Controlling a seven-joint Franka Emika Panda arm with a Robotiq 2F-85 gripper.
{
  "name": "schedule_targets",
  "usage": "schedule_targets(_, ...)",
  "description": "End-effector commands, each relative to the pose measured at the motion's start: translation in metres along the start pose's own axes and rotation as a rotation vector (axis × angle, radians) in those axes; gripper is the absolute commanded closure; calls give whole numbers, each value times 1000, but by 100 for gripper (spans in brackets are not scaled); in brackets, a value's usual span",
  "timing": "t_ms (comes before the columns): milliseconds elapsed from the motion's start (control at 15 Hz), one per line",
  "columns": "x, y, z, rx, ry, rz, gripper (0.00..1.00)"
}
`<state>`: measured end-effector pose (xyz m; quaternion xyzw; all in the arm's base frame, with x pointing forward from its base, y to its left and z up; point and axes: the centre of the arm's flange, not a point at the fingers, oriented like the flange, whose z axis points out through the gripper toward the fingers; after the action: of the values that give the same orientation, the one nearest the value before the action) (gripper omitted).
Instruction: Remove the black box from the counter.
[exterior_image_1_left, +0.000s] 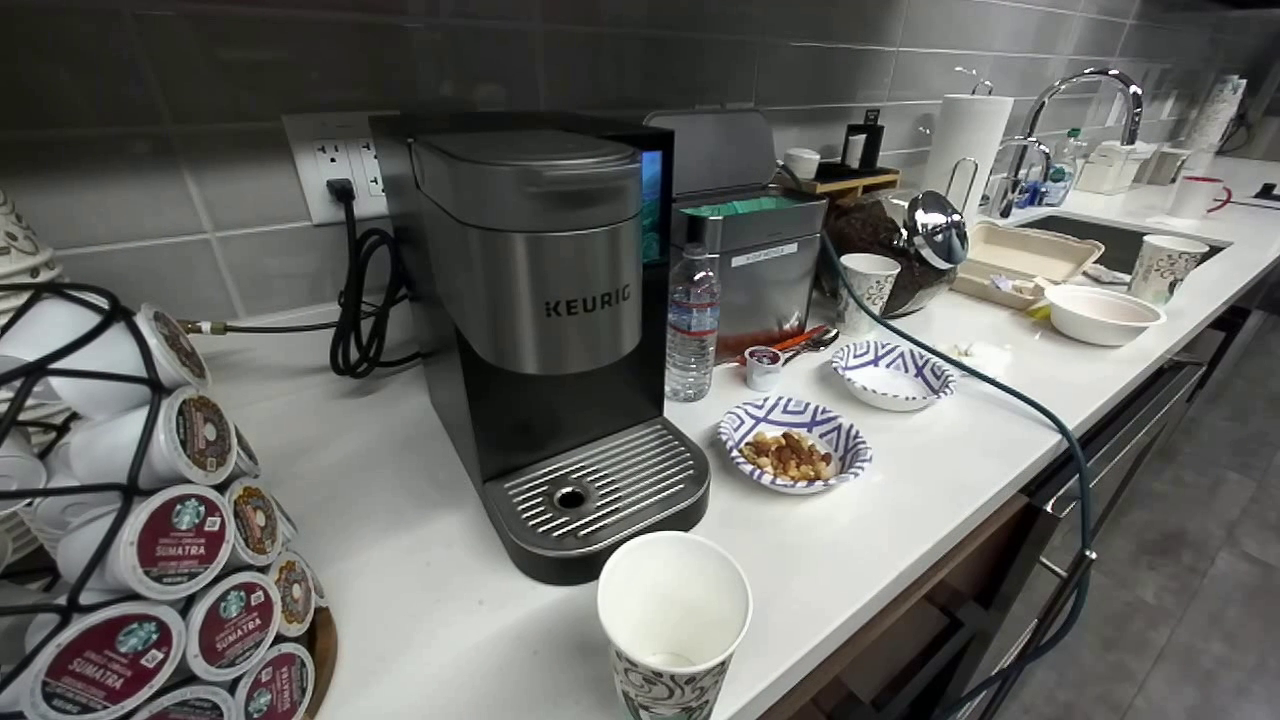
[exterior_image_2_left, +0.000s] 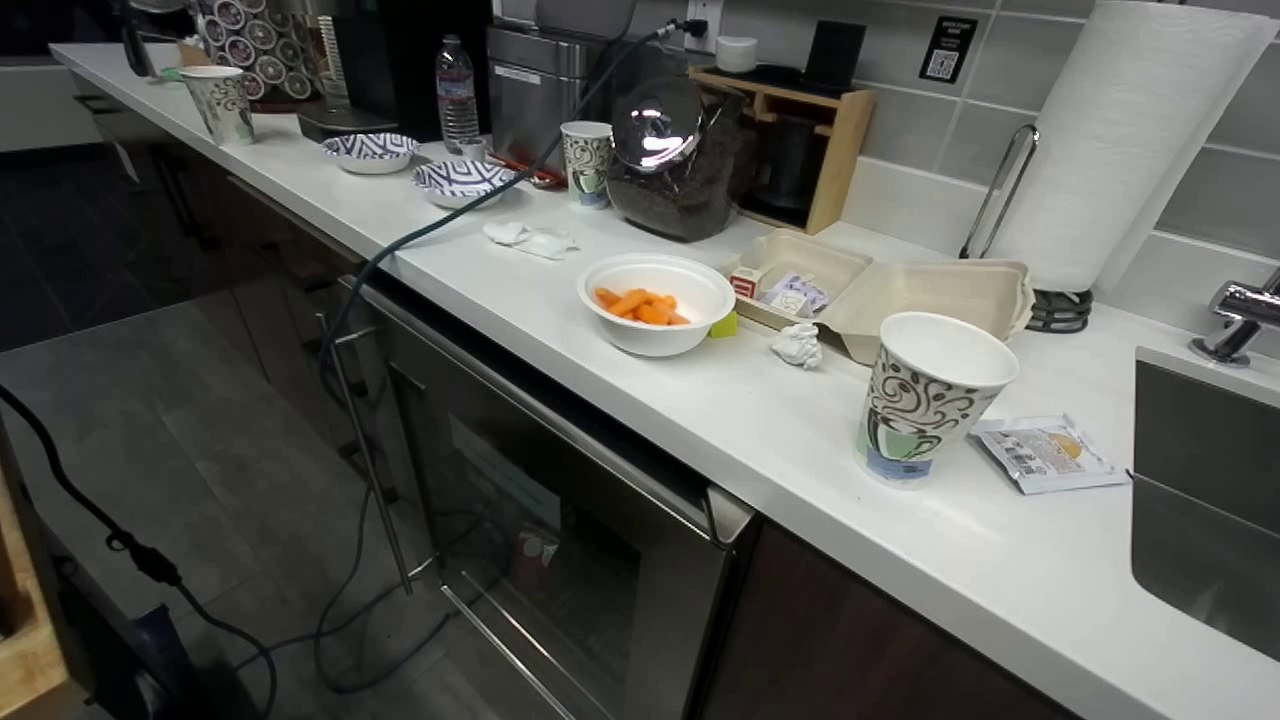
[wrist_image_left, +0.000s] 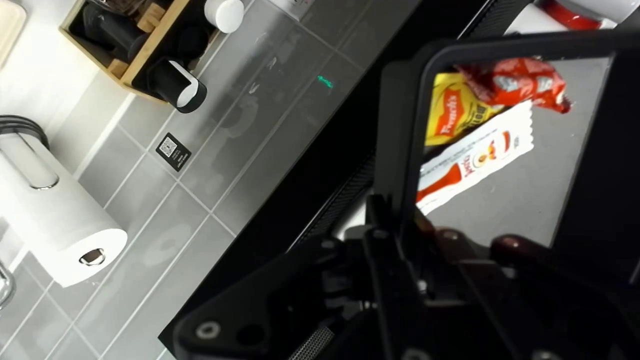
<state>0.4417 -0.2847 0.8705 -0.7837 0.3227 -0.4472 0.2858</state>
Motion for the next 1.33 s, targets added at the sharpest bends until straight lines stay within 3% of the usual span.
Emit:
schedule_targets(0,16,-40,28,20,-17,-71,97)
schedule_targets(267,12,-91,64,106,-150,-129,97)
schedule_targets(467,24,-103,77,146,-249,-160,97)
schedule_targets(667,26,-102,88,108,-313,-215,97)
schedule_targets(800,25,-96,92,102,-291,-121,97)
schedule_targets(1000,28,-97,86,118,-176,6,97)
schedule_targets(1267,33,-119,76,7,77,-71,97)
